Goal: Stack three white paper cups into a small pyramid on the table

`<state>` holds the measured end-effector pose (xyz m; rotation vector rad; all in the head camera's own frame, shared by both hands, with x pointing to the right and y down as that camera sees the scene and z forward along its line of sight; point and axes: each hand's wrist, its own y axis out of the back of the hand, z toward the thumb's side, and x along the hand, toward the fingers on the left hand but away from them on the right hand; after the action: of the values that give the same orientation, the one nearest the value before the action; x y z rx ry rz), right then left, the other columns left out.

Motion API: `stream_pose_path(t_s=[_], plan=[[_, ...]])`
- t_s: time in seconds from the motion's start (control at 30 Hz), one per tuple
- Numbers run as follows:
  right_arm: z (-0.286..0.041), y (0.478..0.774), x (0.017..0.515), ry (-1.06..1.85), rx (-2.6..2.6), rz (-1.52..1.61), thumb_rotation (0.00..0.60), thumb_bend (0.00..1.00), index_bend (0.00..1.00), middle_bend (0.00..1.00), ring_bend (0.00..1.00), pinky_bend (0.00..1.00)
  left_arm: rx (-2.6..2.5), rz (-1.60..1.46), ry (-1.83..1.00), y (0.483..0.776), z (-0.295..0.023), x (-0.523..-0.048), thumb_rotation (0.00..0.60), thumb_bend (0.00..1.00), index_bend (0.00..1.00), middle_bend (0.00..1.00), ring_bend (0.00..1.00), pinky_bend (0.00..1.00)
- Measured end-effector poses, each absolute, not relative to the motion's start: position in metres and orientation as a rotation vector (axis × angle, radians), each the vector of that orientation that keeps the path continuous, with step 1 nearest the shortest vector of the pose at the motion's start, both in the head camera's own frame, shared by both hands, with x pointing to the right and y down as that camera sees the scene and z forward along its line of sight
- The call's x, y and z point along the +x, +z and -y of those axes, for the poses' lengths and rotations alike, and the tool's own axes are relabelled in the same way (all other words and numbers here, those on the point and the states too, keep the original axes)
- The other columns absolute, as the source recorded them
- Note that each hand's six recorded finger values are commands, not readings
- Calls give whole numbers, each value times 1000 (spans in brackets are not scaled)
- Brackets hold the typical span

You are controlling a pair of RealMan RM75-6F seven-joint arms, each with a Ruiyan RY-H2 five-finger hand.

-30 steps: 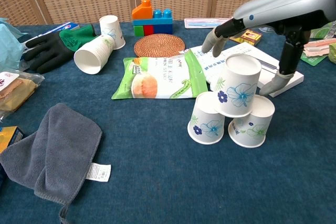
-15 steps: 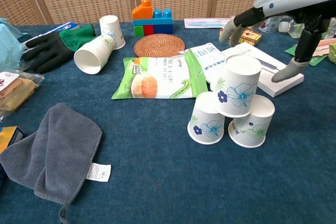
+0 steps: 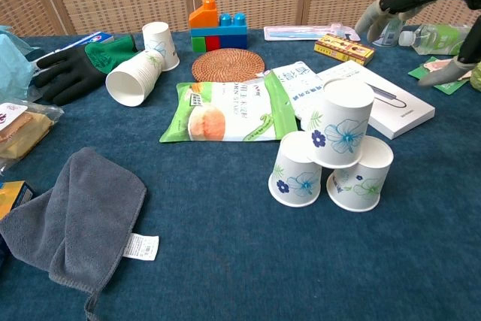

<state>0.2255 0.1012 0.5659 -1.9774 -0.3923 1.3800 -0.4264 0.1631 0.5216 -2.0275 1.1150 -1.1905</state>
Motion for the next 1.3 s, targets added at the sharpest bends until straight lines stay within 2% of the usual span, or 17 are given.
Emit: stream_pose_path(t_s=[0.77,1.3], plan=[[-101,590,320,1485,-1906,689,600,331,126,187,0,89,-2009,-1179,-1211,515,-176,-440,600,470,0,0,0,152],[-118,601,377,1500,-1831,852,600,331,130,190,0,68,-1998,-1260,-1287,516,-204,-462,600,469,0,0,0,99]])
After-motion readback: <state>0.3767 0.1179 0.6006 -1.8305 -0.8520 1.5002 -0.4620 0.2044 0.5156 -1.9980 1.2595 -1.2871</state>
